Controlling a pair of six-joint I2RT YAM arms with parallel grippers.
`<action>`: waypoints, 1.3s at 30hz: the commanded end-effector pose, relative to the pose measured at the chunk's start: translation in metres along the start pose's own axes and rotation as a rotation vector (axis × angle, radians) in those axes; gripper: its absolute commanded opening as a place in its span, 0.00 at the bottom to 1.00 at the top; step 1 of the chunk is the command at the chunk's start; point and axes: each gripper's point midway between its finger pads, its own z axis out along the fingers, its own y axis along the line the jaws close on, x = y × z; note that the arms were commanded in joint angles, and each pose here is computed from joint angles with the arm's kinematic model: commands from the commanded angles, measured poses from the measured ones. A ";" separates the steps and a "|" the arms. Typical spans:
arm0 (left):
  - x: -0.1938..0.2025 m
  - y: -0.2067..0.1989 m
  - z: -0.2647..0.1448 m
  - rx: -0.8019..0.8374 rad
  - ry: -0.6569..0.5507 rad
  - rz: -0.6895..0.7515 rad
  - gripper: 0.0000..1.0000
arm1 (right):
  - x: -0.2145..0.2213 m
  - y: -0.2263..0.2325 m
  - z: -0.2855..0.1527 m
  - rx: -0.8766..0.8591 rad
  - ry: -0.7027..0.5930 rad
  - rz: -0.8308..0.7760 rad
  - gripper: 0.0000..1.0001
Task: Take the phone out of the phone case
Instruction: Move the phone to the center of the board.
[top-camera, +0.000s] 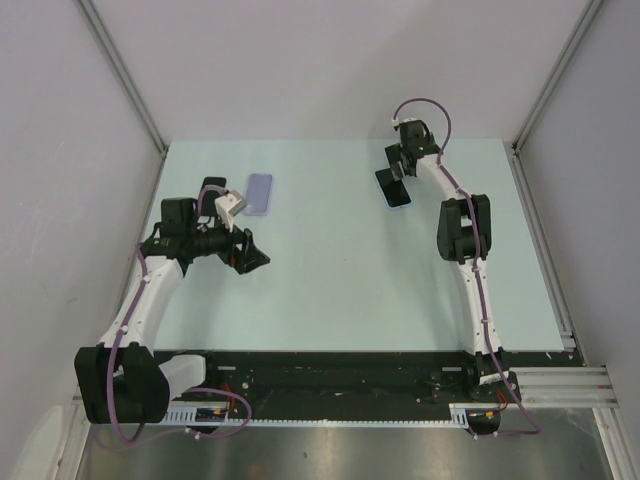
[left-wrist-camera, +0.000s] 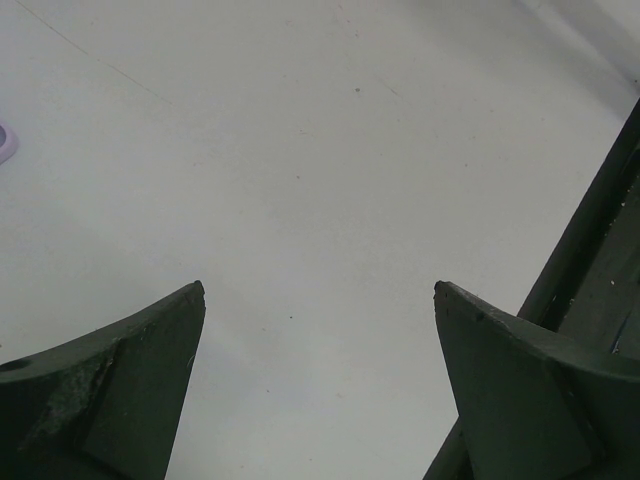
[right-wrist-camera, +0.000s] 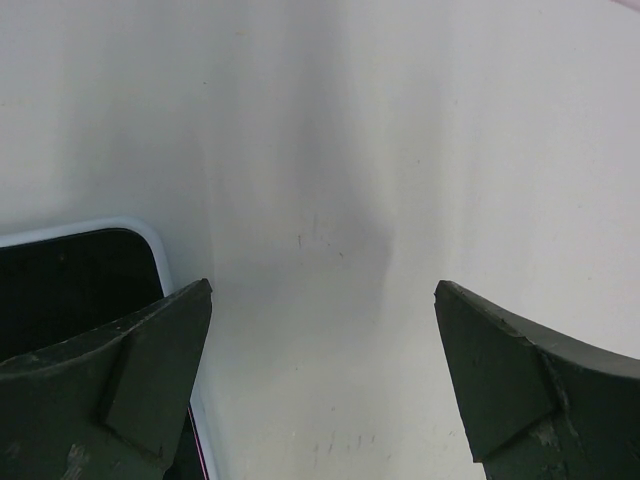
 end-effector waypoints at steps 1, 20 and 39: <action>-0.007 -0.005 -0.003 0.031 -0.038 0.046 1.00 | 0.005 0.044 0.001 -0.124 0.006 -0.096 1.00; -0.007 -0.008 -0.003 0.045 -0.043 0.051 1.00 | -0.028 0.111 -0.022 -0.141 -0.137 -0.260 1.00; -0.008 -0.010 -0.003 0.056 -0.047 0.052 1.00 | -0.048 0.092 -0.101 -0.529 -0.112 0.020 1.00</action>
